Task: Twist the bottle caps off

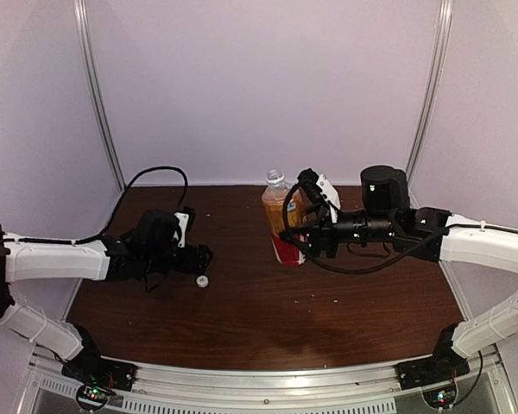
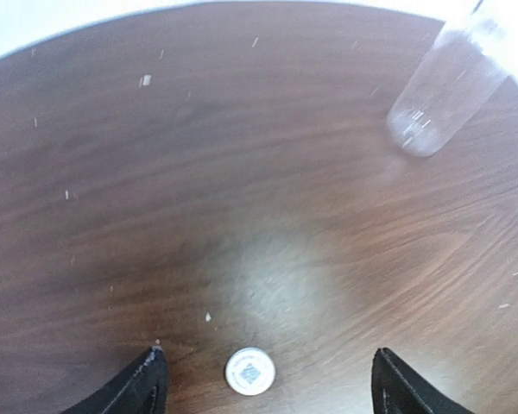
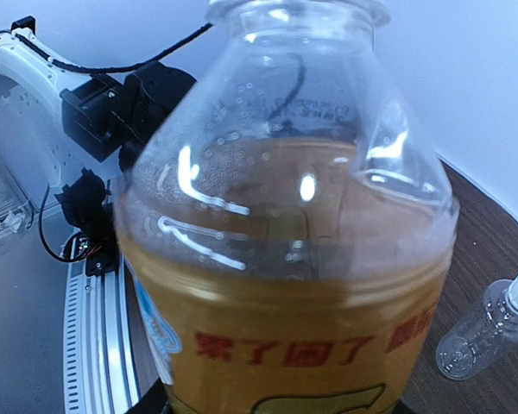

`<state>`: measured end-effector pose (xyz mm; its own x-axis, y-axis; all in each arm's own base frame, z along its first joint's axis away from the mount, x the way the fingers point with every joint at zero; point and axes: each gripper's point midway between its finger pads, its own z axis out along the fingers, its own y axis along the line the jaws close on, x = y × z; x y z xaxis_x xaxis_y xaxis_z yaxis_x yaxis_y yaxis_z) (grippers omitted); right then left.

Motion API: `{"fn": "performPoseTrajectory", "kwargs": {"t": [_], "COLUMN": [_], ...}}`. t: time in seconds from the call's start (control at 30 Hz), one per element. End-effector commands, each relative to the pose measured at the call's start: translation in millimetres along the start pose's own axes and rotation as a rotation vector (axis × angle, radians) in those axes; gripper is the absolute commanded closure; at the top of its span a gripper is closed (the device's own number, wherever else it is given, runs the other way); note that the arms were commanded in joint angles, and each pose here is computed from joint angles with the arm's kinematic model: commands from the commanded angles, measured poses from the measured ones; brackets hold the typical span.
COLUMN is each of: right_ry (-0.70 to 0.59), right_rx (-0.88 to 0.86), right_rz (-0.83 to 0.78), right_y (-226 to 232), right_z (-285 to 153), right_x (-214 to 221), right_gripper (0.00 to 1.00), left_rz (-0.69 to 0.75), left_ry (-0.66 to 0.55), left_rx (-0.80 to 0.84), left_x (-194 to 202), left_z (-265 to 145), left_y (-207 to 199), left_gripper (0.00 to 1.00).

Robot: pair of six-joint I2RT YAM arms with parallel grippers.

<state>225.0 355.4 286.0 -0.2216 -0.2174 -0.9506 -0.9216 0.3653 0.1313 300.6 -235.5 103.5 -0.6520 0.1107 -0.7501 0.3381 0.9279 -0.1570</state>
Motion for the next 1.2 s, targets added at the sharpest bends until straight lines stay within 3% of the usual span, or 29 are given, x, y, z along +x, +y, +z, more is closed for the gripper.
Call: {"fn": "performPoseTrajectory", "kwargs": {"t": [0.0, 0.3, 0.53, 0.73, 1.17], "right_ry": [-0.034, -0.03, -0.024, -0.023, -0.024], "right_rx": [0.019, -0.082, -0.206, -0.28, -0.386], "right_rz": [-0.009, -0.011, -0.008, 0.006, 0.008], "right_y": [-2, 13, 32, 43, 62], "right_z": [-8, -2, 4, 8, 17], "right_x": [-9, -14, -18, -21, -22], "right_gripper": [0.71, 0.68, 0.68, 0.68, 0.68], "left_rz": [0.045, 0.212, 0.341, 0.42, 0.392], "left_ry": [-0.131, -0.368, -0.454, -0.457, -0.401], "left_rx": [0.119, 0.472, 0.702, 0.86, 1.047], "left_x": [-56, -134, -149, -146, -160], "left_z": [-42, -156, -214, -235, -229], "left_y": [-24, -85, -120, -143, -178], "left_gripper": [0.16, 0.11, 0.1, 0.1, 0.16]}}
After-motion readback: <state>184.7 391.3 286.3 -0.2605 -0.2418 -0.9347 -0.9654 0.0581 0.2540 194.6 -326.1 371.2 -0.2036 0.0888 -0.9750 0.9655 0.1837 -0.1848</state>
